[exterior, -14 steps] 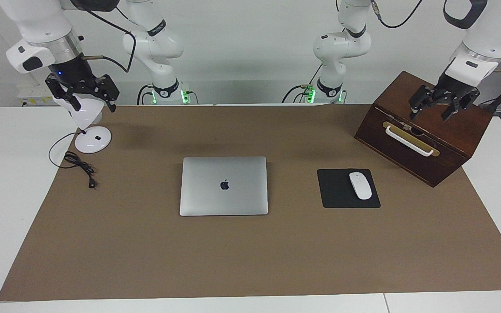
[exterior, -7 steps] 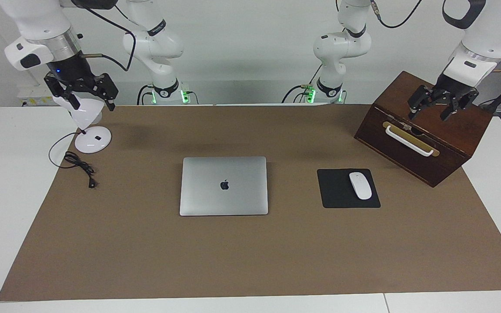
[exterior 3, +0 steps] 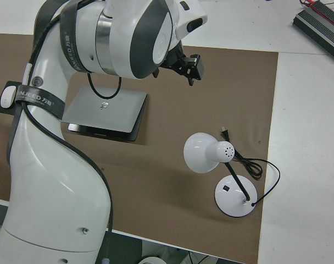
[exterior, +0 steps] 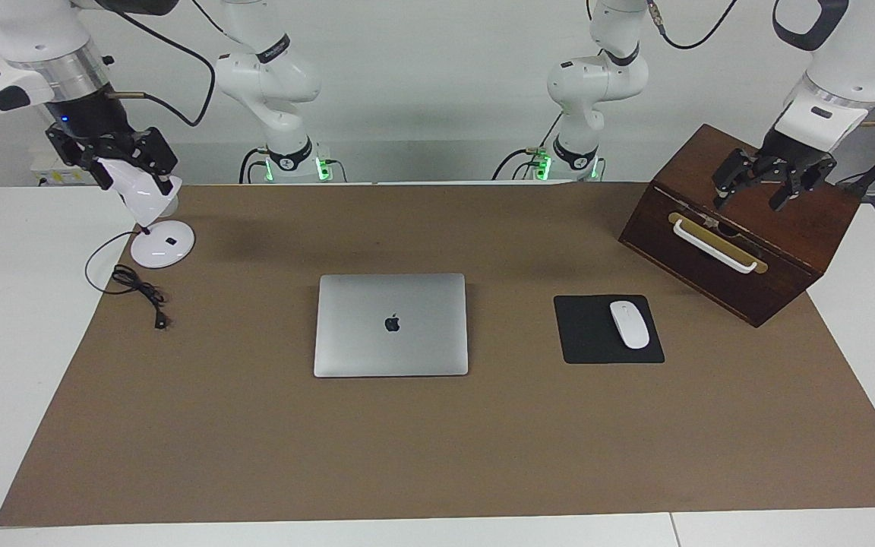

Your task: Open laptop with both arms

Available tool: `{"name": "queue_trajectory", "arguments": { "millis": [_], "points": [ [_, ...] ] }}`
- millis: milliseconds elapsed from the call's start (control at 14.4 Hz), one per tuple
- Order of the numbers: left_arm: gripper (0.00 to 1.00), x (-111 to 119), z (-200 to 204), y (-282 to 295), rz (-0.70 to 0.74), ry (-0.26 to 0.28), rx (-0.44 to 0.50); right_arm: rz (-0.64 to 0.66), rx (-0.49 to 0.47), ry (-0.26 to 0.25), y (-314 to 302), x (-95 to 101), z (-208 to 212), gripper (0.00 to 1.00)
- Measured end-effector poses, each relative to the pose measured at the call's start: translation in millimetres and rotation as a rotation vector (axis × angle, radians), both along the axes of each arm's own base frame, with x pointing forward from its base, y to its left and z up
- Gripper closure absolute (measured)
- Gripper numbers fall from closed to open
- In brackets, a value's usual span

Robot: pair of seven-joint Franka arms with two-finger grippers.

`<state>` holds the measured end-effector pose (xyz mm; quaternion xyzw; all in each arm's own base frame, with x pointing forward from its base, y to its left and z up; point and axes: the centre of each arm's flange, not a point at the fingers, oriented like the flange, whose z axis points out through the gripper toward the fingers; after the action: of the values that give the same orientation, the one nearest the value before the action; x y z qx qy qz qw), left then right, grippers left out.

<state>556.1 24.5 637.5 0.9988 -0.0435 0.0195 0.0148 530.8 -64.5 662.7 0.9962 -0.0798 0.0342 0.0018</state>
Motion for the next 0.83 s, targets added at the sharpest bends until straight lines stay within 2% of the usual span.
{"name": "queue_trajectory", "arguments": {
  "millis": [69, 277, 485, 693, 832],
  "points": [
    [0.00, 0, 0, -1, -0.002, 0.000, 0.000, 0.002, -0.001, -0.010, -3, 0.7, 1, 0.00],
    [0.00, 0, 0, -4, -0.008, 0.001, 0.000, 0.034, -0.017, -0.083, -16, 10.7, -1, 0.00],
    [0.00, 3, -5, -9, -0.016, -0.012, 0.000, 0.045, -0.010, -0.144, -24, 31.1, -36, 0.00],
    [0.00, 6, -8, -10, -0.009, -0.030, 0.001, -0.001, 0.115, -0.238, -17, 48.8, -92, 0.00],
    [0.00, 6, -8, -10, 0.000, -0.031, 0.000, -0.055, 0.209, -0.270, -9, 49.9, -120, 0.00]
  ]
}}
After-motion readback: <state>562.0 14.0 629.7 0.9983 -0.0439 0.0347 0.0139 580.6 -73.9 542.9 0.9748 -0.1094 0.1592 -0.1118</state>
